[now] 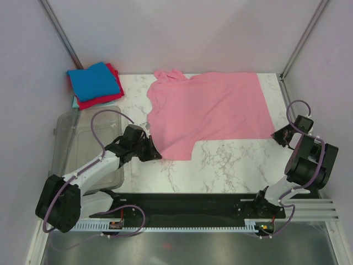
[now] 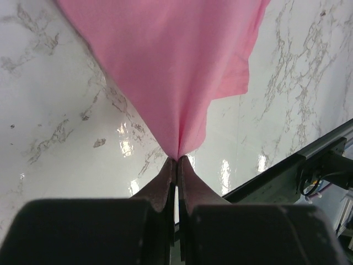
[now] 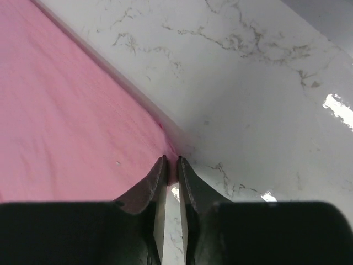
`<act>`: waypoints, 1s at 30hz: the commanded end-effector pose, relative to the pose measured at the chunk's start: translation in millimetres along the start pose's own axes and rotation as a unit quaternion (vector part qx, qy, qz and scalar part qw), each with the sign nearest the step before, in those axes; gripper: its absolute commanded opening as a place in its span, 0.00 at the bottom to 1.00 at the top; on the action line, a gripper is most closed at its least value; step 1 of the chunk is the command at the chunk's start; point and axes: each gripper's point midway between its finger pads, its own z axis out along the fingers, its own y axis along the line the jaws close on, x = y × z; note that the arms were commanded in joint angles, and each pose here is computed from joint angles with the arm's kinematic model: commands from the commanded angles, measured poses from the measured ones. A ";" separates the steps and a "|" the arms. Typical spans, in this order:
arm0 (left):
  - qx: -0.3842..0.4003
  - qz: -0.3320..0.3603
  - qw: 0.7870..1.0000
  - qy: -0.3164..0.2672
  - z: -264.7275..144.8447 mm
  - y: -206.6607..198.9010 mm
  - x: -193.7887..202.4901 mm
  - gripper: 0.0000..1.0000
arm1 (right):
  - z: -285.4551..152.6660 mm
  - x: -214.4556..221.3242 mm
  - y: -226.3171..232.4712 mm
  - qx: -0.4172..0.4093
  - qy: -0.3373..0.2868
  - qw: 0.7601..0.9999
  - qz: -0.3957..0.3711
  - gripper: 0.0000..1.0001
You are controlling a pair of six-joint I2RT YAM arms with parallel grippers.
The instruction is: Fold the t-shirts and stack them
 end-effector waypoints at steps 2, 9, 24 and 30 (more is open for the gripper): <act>0.022 0.023 0.999 -0.017 -4.6 -8.6 -9.0 0.02 | 2.8 26.4 -8.8 0.000 0.039 0.999 0.006 0.17; 0.046 0.025 0.998 -0.041 -30.2 -26.8 -16.1 0.02 | -25.7 12.3 8.4 -0.017 0.022 1.000 0.002 0.00; 0.081 0.000 0.995 -0.057 -105.6 -48.2 6.8 0.02 | -140.1 12.7 5.8 -0.038 -0.023 0.998 0.045 0.00; 0.074 0.018 0.996 -0.052 -112.0 -49.4 6.1 0.02 | -157.4 8.4 7.9 -0.043 -0.050 0.997 0.047 0.00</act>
